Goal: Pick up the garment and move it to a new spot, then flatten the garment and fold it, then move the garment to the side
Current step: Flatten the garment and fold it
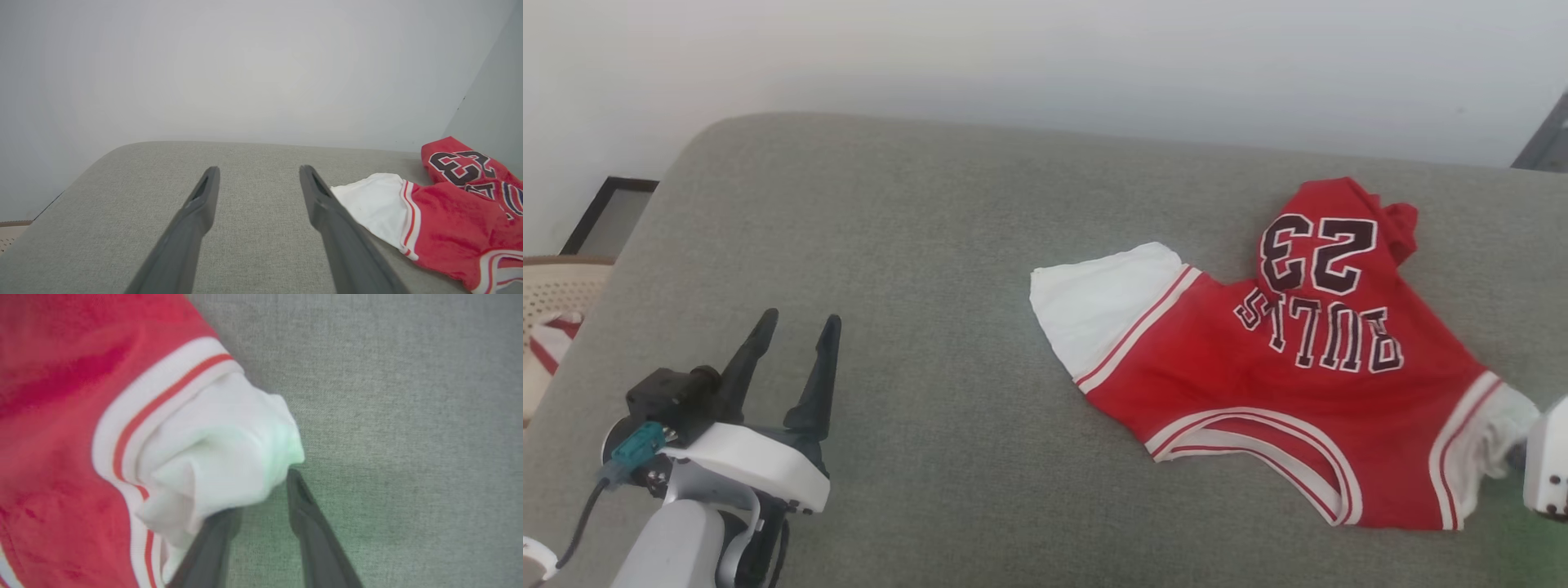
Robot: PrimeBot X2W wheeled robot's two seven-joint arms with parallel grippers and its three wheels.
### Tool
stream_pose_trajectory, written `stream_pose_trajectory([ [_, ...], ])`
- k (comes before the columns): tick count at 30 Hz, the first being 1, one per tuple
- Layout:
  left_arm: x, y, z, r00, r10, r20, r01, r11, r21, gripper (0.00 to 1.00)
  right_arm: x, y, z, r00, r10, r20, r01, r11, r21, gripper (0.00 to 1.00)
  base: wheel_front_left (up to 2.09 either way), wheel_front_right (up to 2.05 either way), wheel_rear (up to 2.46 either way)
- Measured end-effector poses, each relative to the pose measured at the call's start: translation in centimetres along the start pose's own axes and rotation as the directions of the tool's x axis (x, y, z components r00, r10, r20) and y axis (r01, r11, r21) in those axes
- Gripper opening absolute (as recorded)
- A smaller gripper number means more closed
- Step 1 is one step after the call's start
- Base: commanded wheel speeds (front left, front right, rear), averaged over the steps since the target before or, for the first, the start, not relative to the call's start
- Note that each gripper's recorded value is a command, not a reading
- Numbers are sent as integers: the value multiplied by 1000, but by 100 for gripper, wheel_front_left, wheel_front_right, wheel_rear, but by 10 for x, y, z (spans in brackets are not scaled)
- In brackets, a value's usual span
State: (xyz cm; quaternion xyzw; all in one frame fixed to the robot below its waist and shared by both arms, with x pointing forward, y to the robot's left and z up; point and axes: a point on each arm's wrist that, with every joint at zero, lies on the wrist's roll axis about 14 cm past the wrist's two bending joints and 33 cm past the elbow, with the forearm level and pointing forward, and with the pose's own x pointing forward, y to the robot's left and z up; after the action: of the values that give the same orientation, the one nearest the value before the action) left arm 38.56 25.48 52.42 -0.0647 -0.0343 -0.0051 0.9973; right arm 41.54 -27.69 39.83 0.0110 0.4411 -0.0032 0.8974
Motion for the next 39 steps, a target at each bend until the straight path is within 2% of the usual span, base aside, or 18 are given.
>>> stream_pose_trajectory([
  [8,9,-14,7,999,-53,2,53,999,0,100,-15,-8,20,996,-9,90,9,1000,4,100,0,0,0],
  [14,19,-30,8,993,-114,-15,114,994,4,100,-37,-5,50,965,6,261,-3,1000,-13,100,0,0,0],
  [20,33,-52,1,981,-185,-63,184,983,-11,100,-65,3,75,891,29,454,-24,1000,-17,100,0,0,0],
  [27,57,-73,-22,948,-249,-197,246,968,-41,100,-97,8,97,751,21,660,-29,1000,2,100,0,0,0],
  [33,84,-90,-48,886,-299,-354,283,954,-97,100,-113,7,105,650,-21,759,-6,999,33,100,0,0,0],
  [39,109,-105,-76,793,-321,-518,312,944,-108,100,-111,8,98,632,-52,773,-3,998,71,100,0,0,0],
])
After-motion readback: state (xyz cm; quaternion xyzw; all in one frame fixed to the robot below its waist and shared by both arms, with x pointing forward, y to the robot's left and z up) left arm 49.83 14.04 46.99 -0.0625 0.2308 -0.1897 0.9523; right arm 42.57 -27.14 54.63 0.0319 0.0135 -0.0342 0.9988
